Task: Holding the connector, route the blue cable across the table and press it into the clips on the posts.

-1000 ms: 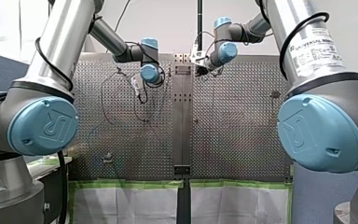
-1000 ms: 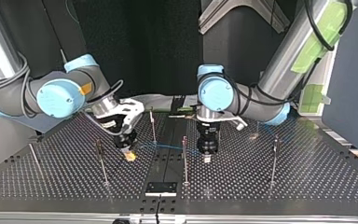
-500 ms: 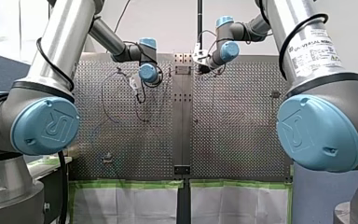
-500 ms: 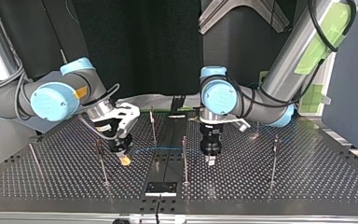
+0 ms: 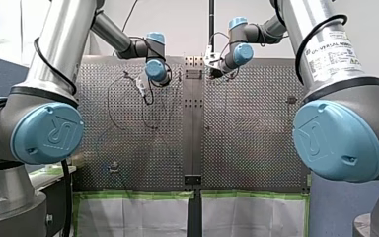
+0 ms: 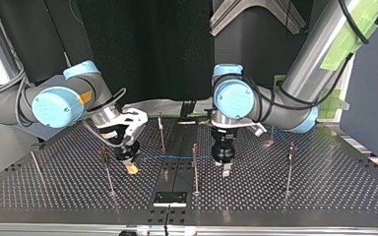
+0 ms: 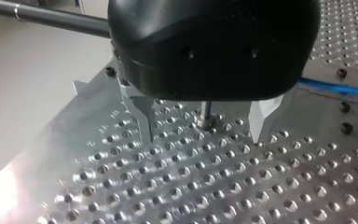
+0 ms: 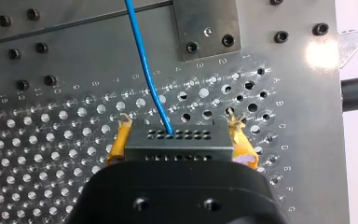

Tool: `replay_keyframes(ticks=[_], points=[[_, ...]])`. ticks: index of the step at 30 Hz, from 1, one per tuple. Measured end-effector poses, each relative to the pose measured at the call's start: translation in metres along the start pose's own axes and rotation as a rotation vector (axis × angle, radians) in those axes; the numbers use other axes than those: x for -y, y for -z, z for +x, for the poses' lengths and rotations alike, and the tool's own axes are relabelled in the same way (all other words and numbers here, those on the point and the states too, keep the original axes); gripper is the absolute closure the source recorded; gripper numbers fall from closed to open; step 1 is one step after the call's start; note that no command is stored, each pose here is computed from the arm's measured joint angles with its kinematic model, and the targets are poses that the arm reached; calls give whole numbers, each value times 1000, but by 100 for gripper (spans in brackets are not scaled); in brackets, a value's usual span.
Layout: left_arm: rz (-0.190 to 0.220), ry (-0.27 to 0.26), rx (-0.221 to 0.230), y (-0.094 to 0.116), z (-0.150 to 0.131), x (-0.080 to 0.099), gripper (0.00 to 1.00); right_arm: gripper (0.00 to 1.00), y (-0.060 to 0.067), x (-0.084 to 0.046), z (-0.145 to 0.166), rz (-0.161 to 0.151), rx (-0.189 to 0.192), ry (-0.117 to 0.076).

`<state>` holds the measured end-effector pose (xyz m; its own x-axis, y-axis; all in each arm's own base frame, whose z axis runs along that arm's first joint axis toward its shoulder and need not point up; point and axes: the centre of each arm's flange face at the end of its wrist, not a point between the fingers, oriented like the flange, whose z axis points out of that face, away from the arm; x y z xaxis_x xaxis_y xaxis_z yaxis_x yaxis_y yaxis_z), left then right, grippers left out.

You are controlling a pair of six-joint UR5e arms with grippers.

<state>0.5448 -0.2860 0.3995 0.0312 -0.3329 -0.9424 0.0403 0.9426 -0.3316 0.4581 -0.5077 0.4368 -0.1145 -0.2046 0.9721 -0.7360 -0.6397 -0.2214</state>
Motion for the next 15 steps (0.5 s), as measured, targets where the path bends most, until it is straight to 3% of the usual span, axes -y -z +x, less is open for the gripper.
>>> replay_keyframes(ticks=[5,15], points=[[10,-8,-18,15,-9,7,0,100,0,0,0,-1,2,-1],[53,-30,-108,61,-11,15,0,100,0,0,0,-2,3,-1]])
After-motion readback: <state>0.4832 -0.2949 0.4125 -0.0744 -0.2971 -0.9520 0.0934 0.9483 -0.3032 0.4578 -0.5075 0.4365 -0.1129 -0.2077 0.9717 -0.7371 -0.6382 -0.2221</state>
